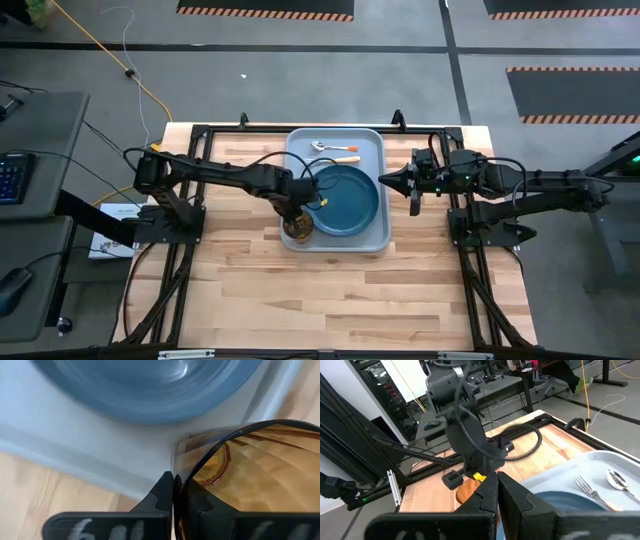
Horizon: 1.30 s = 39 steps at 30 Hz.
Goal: Pick and place plate/cup/fork/spoon on tray
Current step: Put the brown cup to the top left of the blue plate on the blue serving tray, then return to Home Position
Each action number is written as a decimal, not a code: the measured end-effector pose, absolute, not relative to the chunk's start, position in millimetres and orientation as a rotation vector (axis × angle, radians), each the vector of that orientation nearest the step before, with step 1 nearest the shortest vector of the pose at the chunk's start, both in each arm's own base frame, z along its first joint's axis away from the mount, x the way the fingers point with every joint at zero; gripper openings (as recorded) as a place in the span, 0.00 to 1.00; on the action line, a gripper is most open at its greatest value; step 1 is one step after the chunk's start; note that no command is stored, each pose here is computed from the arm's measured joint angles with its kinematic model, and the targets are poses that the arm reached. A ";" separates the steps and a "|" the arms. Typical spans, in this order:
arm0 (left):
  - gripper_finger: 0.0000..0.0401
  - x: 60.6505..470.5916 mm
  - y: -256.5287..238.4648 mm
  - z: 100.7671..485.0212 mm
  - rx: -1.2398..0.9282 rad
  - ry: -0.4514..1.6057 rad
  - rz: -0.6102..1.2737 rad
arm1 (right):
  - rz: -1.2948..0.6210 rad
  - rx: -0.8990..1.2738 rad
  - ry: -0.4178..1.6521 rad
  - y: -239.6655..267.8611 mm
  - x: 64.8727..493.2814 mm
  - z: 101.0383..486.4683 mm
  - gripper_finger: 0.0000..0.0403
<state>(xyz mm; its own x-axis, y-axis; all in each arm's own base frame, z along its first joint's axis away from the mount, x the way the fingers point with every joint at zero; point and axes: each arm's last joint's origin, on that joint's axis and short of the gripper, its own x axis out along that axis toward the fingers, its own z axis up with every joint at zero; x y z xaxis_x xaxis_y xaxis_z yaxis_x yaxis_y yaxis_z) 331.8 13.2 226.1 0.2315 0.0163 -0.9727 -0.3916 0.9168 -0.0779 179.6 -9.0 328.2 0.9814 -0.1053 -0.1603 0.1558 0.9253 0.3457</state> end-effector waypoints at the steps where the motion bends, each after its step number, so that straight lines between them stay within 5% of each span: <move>1: 0.00 329.4 13.1 222.2 -0.334 1.335 0.291 | -0.134 0.366 0.141 -9.0 179.6 328.2 0.00; 22: 0.12 330.5 13.1 216.1 -0.322 1.308 0.275 | -0.128 0.363 0.145 -8.8 179.5 327.9 0.00; 39: 0.46 304.6 31.3 267.4 -0.433 1.142 0.256 | -0.133 0.381 0.143 -8.9 179.5 327.9 0.00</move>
